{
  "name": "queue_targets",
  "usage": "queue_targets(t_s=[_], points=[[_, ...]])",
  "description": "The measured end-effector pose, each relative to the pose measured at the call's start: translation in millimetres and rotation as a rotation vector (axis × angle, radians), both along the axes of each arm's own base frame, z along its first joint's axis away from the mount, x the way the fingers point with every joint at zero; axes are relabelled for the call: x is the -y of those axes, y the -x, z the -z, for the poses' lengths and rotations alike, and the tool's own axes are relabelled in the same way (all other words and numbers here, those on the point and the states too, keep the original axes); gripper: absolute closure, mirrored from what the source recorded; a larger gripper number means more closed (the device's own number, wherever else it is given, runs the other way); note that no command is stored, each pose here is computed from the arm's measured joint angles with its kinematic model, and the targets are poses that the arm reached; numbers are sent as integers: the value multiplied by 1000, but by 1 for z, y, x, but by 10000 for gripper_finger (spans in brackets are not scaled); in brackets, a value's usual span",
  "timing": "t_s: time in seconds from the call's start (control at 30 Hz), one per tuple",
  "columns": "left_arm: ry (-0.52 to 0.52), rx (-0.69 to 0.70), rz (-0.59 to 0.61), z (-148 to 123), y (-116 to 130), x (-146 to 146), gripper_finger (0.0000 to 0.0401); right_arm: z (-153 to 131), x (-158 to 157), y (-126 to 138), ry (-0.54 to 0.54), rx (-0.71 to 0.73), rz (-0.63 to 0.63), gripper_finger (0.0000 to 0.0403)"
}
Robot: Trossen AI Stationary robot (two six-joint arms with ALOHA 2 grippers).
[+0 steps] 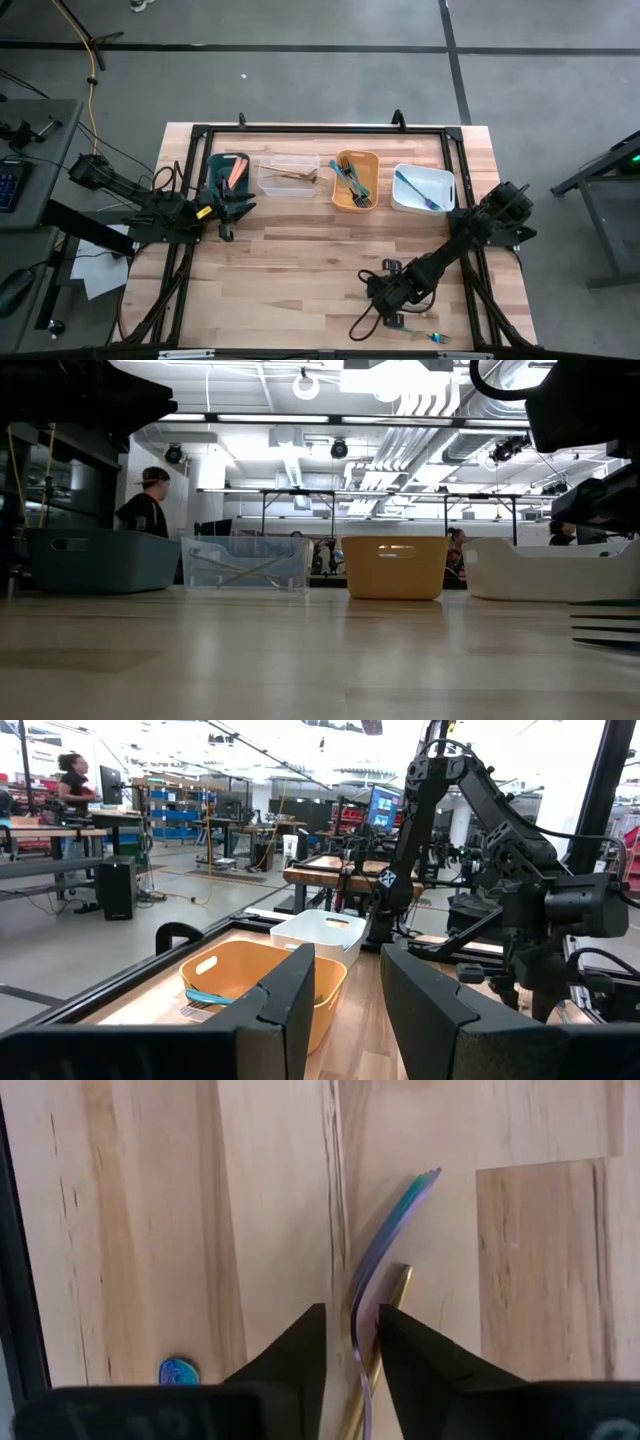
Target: Sort silverware by color (type)
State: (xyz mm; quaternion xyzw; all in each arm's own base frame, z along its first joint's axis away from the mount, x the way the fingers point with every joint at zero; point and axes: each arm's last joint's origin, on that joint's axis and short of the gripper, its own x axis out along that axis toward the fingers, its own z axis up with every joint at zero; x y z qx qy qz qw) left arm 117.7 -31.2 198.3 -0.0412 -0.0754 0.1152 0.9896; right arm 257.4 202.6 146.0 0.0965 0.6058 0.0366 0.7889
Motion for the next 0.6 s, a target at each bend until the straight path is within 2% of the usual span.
queue_targets(t_s=[0.4, 0.6], points=[[0, 0, 0, 0, 0, 0, 290, 0, 0, 0, 3, 3, -11, 395], [0, 0, 0, 0, 0, 0, 290, -1, -1, -1, -5, 16, -16, 398]])
